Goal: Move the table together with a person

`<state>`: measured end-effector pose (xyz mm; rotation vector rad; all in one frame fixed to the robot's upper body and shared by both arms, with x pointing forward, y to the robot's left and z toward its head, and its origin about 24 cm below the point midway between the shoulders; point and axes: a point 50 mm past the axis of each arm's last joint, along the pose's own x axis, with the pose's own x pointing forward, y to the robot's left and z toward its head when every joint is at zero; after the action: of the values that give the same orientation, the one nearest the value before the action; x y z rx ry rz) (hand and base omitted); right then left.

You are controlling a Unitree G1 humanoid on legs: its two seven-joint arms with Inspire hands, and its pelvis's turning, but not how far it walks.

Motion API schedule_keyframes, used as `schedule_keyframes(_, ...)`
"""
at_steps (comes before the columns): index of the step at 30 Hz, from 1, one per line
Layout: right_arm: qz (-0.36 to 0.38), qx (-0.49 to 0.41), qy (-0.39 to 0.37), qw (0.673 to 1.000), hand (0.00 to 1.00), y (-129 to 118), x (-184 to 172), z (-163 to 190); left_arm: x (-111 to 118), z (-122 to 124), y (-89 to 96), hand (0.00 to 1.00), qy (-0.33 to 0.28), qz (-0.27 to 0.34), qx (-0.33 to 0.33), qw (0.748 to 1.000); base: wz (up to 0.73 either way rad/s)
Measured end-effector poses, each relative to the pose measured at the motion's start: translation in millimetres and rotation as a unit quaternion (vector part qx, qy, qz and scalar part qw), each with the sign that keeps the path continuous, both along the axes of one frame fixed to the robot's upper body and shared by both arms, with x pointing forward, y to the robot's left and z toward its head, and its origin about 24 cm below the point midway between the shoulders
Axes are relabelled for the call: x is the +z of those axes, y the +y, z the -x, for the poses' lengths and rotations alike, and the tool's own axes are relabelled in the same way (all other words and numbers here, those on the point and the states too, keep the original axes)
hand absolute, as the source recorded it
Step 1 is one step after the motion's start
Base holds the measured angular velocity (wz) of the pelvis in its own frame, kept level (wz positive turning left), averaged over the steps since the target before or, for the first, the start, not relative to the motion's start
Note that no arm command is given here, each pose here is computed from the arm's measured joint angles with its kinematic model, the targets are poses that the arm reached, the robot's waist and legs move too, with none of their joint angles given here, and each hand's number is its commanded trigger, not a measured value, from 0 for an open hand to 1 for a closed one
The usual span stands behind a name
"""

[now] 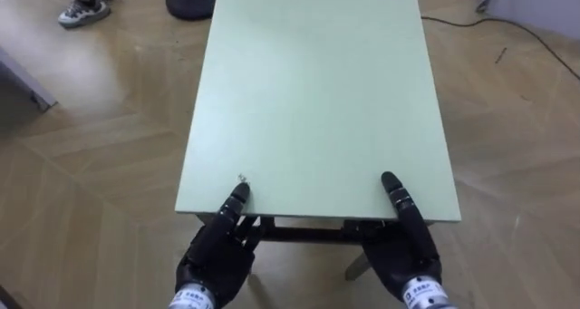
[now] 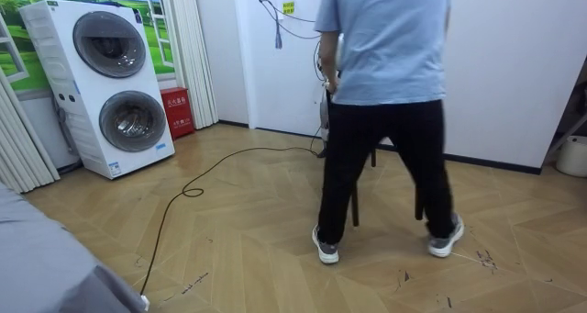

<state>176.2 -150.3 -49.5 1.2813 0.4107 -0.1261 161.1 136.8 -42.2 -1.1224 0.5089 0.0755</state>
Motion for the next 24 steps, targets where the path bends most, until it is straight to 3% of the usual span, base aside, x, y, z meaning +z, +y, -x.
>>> schedule_keyframes(12,0.003,0.015,0.009,1.000,1.00,2.0,-1.5,1.6,0.0,5.6,7.0,1.00,0.004,-0.006,0.004,1.000,0.71)
schedule_keyframes(24,0.008,0.028,0.012,1.000,1.00,8.3,2.3,-7.4,2.2,4.6,10.7,1.00,0.011,-0.007,0.017,1.000,0.27)
